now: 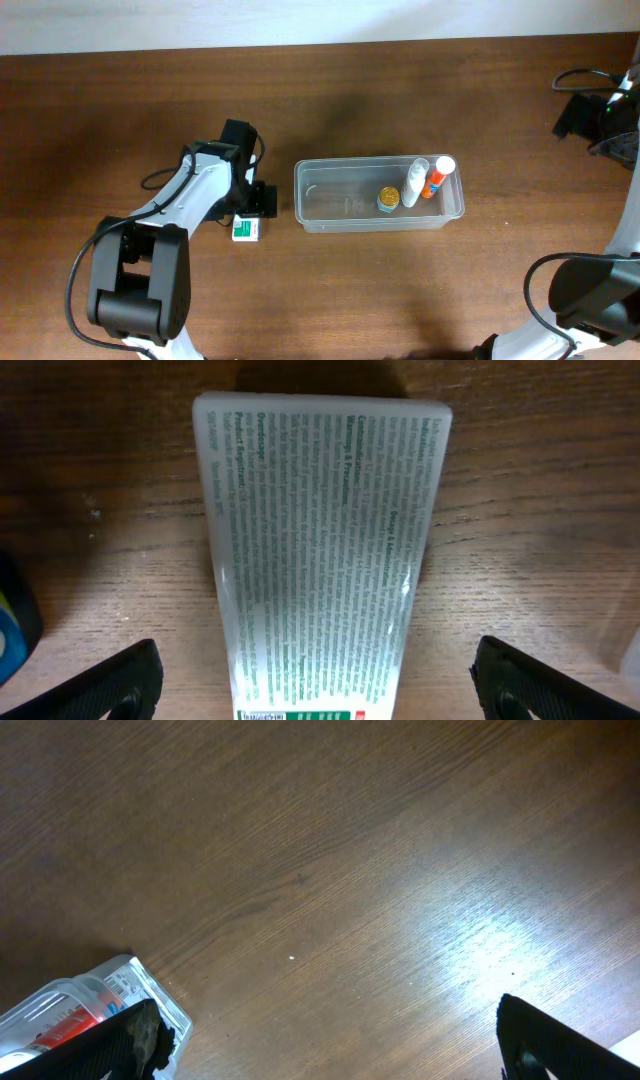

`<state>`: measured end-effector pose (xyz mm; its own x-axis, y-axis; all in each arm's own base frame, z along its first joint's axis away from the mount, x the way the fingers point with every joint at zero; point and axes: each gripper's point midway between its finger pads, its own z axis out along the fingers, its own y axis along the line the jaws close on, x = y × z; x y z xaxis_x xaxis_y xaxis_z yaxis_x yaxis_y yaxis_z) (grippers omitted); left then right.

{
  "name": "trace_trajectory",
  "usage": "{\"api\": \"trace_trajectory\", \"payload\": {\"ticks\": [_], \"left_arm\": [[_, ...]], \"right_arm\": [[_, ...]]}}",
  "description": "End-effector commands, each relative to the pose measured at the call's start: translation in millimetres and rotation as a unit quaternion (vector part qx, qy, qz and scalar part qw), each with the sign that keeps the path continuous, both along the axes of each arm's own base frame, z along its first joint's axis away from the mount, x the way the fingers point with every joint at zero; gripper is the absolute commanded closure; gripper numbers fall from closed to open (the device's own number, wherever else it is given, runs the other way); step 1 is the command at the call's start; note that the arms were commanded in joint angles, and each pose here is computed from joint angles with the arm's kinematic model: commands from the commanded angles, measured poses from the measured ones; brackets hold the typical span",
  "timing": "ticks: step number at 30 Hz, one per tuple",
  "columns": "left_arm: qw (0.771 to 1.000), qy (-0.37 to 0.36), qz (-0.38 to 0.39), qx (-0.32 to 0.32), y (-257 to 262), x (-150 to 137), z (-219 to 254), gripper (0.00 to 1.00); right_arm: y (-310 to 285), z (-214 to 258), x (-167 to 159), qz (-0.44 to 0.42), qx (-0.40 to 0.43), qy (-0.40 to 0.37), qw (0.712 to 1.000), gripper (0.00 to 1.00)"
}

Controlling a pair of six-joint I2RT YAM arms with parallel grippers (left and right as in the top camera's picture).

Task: Pack container
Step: 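Lower left gripper around the medicine box and close on it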

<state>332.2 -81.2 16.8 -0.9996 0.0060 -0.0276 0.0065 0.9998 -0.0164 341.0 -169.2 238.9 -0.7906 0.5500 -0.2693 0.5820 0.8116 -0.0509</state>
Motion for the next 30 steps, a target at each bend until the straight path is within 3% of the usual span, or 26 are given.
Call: {"api": "trace_trajectory", "payload": {"ticks": [1,26,29,30], "left_arm": [[1.0,0.005,-0.004,0.007,3.0,-3.2,-8.6,0.01],[1.0,-0.002,-0.004,0.005,3.3,-4.4,-17.7,0.01],[1.0,-0.002,-0.004,0.005,3.3,-4.4,-17.7,0.11],[1.0,-0.002,-0.004,0.005,3.3,-4.4,-17.7,0.19]], "right_arm": [[-1.8,-2.4,-0.3,-0.008,0.003,0.001,1.0,0.02],[-1.8,-2.4,-0.3,-0.008,0.003,0.001,1.0,0.02],[-1.8,-2.4,-0.3,-0.008,0.003,0.001,1.0,0.02],[-1.8,-2.4,-0.3,-0.008,0.003,0.001,1.0,0.02]]}}
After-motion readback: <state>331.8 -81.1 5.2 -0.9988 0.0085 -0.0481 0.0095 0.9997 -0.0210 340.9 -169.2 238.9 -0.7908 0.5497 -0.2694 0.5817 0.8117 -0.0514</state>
